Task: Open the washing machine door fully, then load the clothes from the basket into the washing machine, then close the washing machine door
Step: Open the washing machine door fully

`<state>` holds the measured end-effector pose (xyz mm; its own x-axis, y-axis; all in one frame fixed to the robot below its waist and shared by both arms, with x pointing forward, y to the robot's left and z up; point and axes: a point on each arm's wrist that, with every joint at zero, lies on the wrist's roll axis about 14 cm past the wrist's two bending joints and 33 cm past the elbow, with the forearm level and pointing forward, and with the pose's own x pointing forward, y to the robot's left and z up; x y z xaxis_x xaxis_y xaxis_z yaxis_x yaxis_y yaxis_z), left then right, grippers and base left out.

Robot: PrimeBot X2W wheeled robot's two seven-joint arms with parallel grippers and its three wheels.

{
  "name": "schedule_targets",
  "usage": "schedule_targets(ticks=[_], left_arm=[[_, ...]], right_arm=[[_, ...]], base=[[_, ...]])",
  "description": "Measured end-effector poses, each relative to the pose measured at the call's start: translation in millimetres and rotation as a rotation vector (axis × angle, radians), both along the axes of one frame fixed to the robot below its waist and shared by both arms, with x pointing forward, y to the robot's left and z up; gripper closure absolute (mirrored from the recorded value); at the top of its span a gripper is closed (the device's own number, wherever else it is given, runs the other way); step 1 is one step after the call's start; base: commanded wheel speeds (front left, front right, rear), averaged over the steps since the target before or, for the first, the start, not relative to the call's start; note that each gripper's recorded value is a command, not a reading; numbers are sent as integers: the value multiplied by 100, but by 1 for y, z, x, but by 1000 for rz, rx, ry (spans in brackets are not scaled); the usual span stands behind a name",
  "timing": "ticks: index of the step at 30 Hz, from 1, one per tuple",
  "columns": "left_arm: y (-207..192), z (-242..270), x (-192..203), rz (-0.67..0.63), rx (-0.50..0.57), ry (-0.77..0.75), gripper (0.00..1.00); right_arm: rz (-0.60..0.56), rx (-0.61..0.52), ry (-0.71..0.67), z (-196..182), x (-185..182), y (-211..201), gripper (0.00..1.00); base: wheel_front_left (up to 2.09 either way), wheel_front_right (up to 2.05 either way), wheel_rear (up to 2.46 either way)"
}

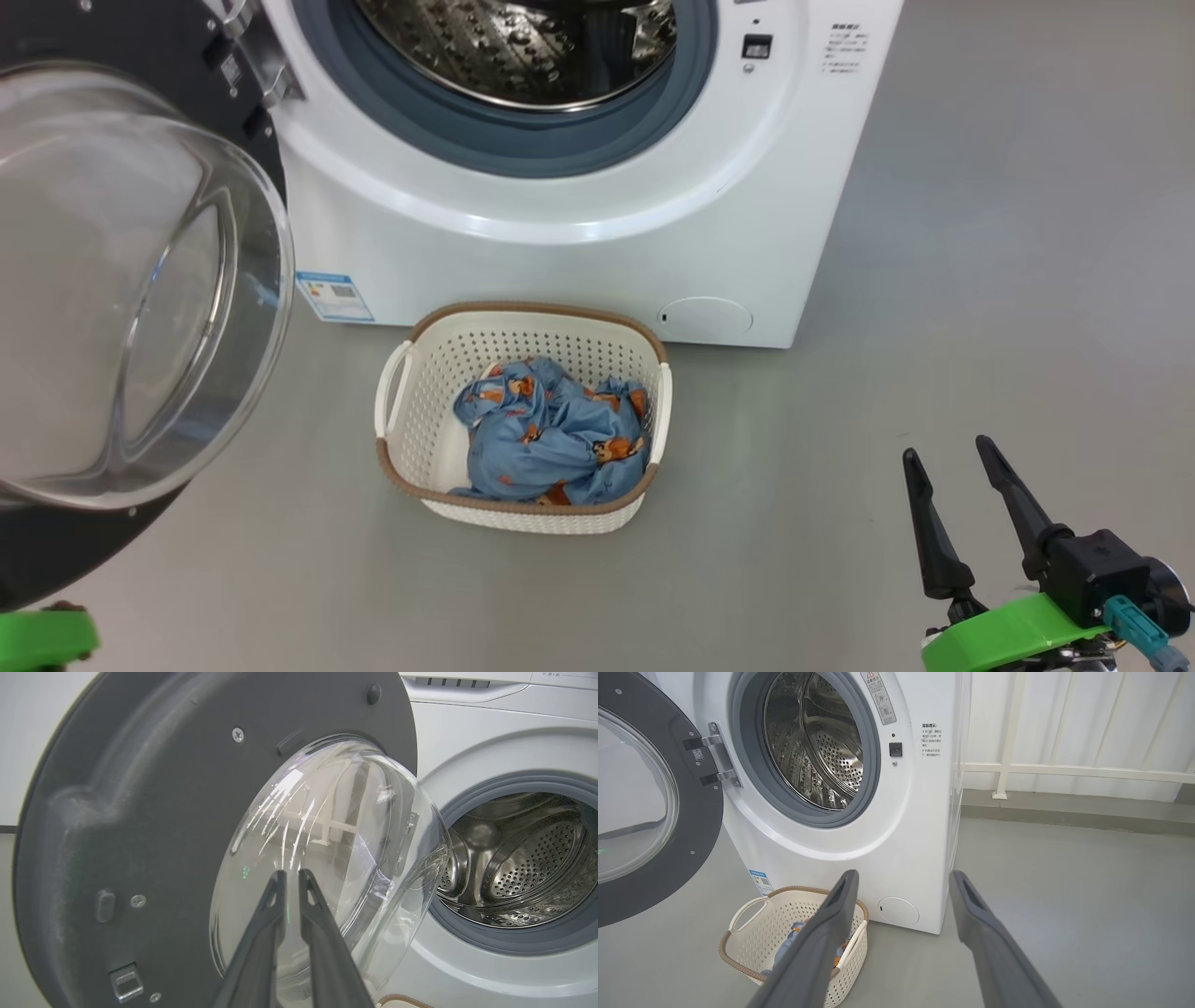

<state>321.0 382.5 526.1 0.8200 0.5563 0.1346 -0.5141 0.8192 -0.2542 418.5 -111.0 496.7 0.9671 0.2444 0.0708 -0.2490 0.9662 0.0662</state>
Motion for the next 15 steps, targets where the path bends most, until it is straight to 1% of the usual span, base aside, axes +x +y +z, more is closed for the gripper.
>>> schedule_targets(ticks=[1, 2, 4, 5, 6, 9, 15], left_arm=[[-6, 1, 1, -16, 4, -3, 77], [-11, 3, 2, -33, 10, -6, 66], [-24, 7, 6, -75, 26, -15, 52], [-32, 9, 8, -101, 33, -17, 17], [-39, 10, 10, -124, 38, -19, 0], [-62, 12, 17, -197, 34, -36, 0], [-102, -4, 19, -318, 23, 10, 0]], right_arm=[[-2, 0, -4, 2, -1, -1, 0], [-5, -1, -8, 3, -2, -2, 0], [-13, 2, -16, 7, -4, -5, 0], [-17, 2, -20, 8, -5, -6, 0], [-22, 2, -22, 9, -6, -8, 0], [-36, -1, -21, 10, -12, -14, 0], [-70, -2, -34, 15, -21, -26, 0]], base=[[0, 0, 0], [0, 0, 0], [0, 0, 0], [0, 0, 0], [0, 0, 0], [0, 0, 0], [0, 0, 0]])
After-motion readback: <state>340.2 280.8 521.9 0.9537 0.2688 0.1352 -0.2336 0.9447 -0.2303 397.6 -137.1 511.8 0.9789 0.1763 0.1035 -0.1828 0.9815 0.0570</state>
